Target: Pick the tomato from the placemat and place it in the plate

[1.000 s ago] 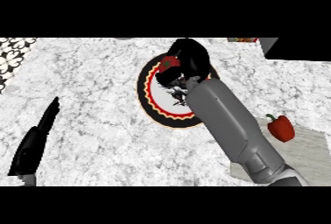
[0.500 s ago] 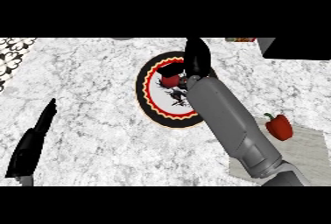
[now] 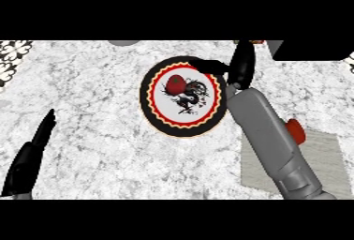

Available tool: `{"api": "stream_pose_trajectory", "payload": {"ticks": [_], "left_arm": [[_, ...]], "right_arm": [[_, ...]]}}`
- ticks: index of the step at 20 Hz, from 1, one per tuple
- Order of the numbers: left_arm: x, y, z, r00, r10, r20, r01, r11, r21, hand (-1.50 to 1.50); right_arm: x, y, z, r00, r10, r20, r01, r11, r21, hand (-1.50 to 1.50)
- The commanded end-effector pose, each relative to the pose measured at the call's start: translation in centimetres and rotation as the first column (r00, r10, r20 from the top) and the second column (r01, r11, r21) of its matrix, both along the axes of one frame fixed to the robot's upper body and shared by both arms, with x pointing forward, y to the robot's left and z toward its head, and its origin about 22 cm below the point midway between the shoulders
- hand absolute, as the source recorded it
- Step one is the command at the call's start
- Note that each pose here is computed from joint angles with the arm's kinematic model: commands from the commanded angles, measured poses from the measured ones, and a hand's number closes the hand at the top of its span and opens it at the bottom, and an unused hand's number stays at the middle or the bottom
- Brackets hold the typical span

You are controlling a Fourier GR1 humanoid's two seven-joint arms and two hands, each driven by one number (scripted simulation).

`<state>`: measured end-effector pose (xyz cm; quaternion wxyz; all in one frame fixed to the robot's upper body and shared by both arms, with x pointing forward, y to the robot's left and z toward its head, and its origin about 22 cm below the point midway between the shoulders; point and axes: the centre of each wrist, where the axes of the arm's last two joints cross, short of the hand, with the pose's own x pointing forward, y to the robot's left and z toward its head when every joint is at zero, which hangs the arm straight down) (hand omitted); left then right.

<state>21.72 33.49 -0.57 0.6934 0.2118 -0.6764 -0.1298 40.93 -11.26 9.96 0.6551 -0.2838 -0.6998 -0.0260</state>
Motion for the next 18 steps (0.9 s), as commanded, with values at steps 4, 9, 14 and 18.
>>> {"api": "stream_pose_trajectory", "payload": {"ticks": [4, 9, 14, 18], "left_arm": [[-1.6, 0.8, -0.4, 1.000, 0.020, 0.009, -0.020, 1.000, 0.001, 0.00], [1.1, -0.3, -0.1, 1.000, 0.006, 0.000, -0.006, 1.000, 0.002, 0.00], [-1.0, 0.6, -0.3, 1.000, -0.004, 0.000, 0.004, 1.000, -0.004, 0.00], [-0.1, -0.2, -0.3, 1.000, 0.003, 0.002, -0.003, 1.000, 0.008, 0.00]], "right_arm": [[-4.4, -9.6, -2.0, 0.990, 0.006, 0.138, -0.019, 0.995, 0.093, -1.50], [-6.8, -14.9, -2.4, 0.984, 0.008, 0.179, -0.022, 0.997, 0.079, -1.50], [-9.1, -18.6, -2.4, 0.985, 0.047, 0.164, -0.051, 0.998, 0.021, -1.50], [-10.8, -21.2, -4.5, 0.989, 0.018, 0.144, -0.025, 0.999, 0.048, -1.50]]}}
